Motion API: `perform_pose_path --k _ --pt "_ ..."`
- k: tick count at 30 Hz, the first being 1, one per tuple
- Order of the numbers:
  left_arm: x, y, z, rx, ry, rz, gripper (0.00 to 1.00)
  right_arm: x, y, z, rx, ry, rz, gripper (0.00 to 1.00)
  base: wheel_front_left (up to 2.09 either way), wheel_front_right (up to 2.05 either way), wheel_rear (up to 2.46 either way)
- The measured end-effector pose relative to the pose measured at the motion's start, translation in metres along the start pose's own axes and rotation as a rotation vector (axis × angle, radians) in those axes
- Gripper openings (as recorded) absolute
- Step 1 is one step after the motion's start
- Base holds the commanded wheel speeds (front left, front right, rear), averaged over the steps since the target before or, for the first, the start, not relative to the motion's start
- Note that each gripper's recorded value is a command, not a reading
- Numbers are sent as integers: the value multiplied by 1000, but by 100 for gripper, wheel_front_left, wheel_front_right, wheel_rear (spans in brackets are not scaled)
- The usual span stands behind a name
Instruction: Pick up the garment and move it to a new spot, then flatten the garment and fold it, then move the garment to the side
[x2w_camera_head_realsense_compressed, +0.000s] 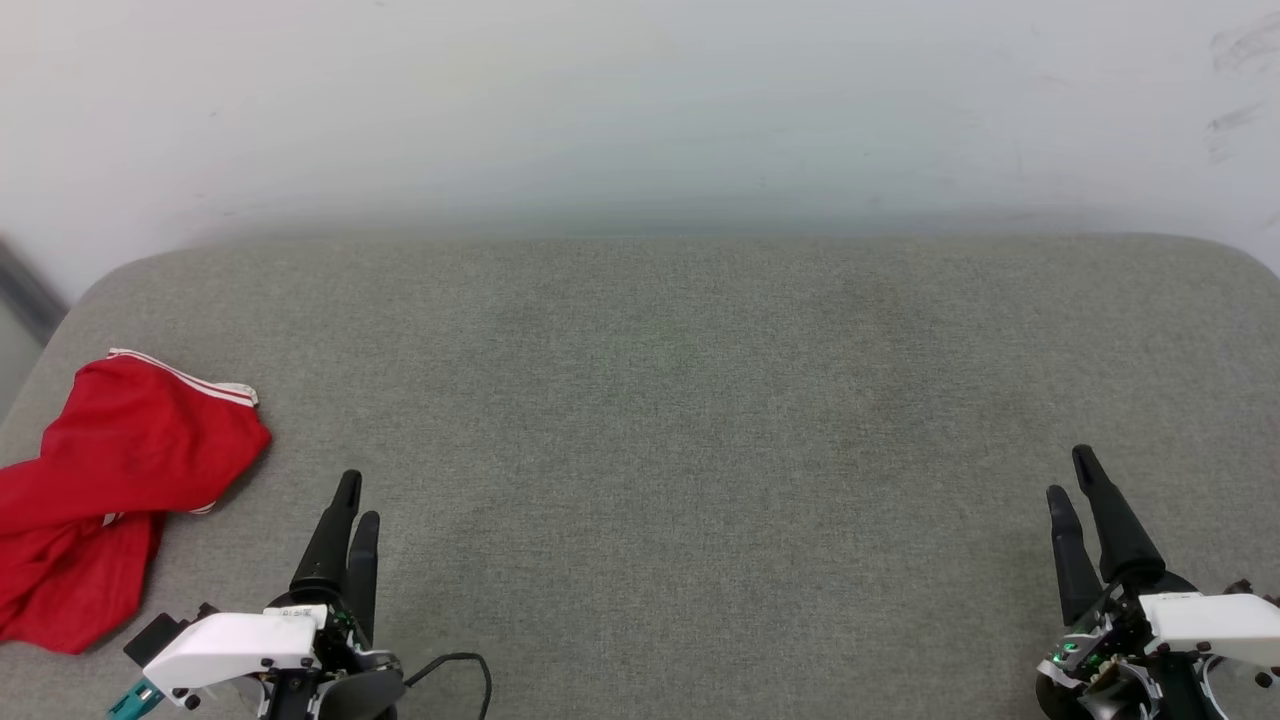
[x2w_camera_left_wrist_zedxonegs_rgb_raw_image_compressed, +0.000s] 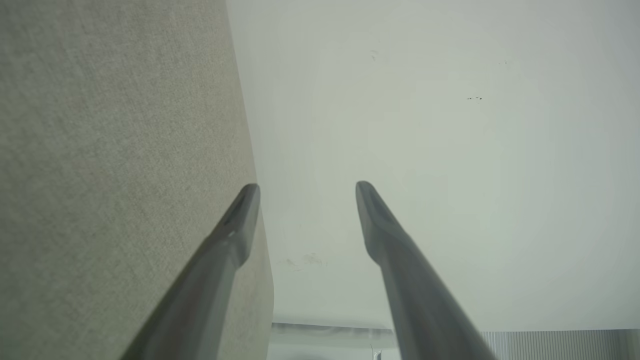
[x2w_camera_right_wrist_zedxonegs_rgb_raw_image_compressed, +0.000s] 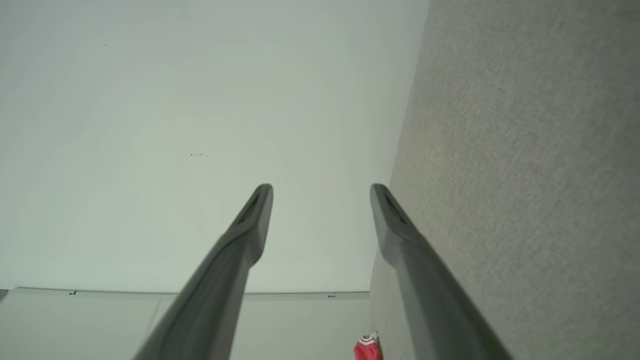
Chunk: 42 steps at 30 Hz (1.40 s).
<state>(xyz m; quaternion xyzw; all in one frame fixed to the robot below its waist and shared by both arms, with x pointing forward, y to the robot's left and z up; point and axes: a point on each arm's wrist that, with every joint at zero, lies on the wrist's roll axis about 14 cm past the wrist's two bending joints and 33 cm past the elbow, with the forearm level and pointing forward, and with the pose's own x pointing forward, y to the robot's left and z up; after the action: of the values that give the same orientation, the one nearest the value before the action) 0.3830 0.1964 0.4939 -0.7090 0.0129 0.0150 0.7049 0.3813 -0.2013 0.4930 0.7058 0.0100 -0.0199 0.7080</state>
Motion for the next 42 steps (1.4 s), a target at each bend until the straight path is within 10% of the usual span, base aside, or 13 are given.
perform_pose_path --k 20,42 --pt "4 -26 -18 111 4 -81 100 -1 16 -3 -137 -37 50 100 0 0 0" --pt "5 -47 -39 618 21 -176 100 -2 37 -12 -685 -49 123 100 0 0 0"
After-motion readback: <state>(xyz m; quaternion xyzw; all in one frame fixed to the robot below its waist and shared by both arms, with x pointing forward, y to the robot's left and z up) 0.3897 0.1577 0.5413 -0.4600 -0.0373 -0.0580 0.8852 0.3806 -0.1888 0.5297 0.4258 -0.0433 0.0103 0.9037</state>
